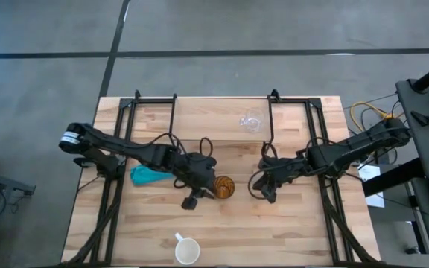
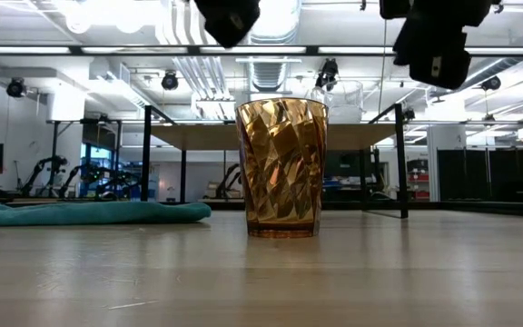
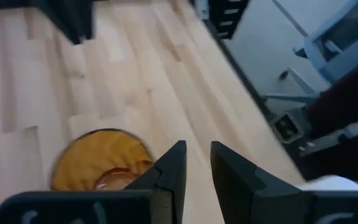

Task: Stack small to large cups/mugs on shelf
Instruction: Put the white mug on the shelf

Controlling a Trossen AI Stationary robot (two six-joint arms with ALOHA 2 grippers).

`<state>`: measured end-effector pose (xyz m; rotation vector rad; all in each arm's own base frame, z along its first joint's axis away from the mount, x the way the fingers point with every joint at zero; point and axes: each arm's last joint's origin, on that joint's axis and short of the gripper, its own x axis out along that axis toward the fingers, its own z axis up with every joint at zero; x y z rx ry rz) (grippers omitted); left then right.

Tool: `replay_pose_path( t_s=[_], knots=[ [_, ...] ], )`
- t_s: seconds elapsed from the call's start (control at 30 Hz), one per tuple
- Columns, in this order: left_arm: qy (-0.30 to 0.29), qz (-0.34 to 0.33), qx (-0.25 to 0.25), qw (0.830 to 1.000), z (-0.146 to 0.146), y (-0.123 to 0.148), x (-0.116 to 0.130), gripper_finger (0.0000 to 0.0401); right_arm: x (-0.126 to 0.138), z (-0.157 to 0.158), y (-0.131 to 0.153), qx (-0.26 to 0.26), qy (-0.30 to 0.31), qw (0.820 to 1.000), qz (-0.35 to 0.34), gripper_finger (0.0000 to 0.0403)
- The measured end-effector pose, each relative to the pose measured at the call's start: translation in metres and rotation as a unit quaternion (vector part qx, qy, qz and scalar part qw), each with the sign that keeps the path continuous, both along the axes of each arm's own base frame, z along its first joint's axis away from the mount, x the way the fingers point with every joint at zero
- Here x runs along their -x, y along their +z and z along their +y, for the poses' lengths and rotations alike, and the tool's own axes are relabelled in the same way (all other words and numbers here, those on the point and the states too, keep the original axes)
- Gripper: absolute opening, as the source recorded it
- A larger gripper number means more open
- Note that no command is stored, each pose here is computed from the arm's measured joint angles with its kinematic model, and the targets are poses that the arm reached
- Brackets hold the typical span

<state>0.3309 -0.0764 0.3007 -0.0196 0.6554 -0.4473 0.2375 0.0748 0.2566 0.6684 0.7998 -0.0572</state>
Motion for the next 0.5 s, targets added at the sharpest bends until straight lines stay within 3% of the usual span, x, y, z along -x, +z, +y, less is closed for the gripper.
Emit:
replay_pose_path(
  t_s=[0.37,0.5],
  knots=[
    [-0.053,0.104,-0.017,0.993,-0.034,-0.010,0.029,0.0059,-0.002,0.001,0.003,0.002,0.008,1.000,-0.019,0.0054],
    [-0.051,0.120,0.010,0.991,-0.048,-0.010,0.034,0.0059,-0.002,0.001,0.003,0.002,0.008,1.000,-0.019,0.0054]
  ],
)
